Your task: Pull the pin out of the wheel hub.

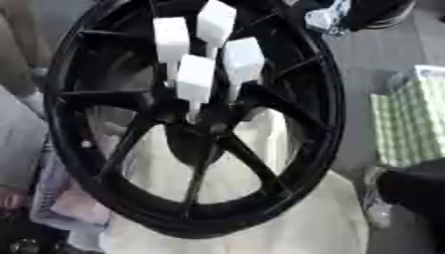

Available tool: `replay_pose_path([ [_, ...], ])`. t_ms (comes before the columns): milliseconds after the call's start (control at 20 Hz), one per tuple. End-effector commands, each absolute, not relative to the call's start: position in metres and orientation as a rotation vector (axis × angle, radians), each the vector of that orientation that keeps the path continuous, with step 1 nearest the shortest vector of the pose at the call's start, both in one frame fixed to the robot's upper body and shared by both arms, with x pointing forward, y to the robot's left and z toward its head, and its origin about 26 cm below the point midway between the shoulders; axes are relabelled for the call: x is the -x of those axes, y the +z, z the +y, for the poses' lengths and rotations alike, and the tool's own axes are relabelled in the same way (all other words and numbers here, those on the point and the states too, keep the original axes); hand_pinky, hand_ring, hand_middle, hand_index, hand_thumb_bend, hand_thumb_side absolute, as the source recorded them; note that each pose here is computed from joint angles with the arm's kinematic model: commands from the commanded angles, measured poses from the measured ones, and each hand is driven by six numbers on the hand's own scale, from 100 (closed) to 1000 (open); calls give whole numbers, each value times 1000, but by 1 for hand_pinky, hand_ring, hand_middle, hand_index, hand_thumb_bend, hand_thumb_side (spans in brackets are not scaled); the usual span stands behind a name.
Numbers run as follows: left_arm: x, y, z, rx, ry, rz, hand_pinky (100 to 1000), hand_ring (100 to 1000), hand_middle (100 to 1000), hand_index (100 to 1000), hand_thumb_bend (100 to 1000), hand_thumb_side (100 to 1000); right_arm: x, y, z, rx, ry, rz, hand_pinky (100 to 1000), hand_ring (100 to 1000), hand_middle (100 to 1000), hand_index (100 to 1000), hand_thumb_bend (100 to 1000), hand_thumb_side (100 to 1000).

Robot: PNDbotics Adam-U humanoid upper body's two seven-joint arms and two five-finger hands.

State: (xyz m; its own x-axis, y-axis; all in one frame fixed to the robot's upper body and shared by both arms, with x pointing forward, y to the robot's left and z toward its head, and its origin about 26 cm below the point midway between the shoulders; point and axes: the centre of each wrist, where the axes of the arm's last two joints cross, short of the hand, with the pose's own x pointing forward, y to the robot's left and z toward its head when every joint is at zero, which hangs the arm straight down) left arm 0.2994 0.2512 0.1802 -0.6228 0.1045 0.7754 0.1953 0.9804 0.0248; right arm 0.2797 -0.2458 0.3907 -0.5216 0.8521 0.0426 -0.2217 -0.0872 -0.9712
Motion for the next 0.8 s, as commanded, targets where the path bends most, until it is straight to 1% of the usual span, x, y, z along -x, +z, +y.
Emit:
replay_pose_path([
  [50,-297,187,251,215,-145,-2276,806,741,628,811,100,731,-272,401,-249,734,1685,-1312,819,897,862,914,158,280],
  [250,-297,187,251,216,-146,-2276,806,741,628,811,100,731,-272,402,-250,735,1683,-1315,819,897,862,914,158,280],
  [300,-297,187,251,216,-146,-2275,807,742,628,811,100,730,-272,402,-250,734,1685,-1316,824,904,867,913,191,225],
  [400,-297,187,250,220,-147,-2275,807,742,628,811,100,730,-272,402,-250,725,1691,-1318,826,906,870,913,191,223],
  [550,-297,188,250,226,-149,-2273,807,742,626,810,100,730,-274,397,-248,686,1713,-1303,829,914,875,910,169,255],
  [700,-297,188,249,228,-150,-2273,807,742,626,810,100,730,-274,395,-247,666,1719,-1297,829,914,875,910,169,255],
  [800,-297,188,249,232,-153,-2274,807,743,625,808,100,729,-276,392,-246,645,1728,-1285,818,907,870,908,134,304],
])
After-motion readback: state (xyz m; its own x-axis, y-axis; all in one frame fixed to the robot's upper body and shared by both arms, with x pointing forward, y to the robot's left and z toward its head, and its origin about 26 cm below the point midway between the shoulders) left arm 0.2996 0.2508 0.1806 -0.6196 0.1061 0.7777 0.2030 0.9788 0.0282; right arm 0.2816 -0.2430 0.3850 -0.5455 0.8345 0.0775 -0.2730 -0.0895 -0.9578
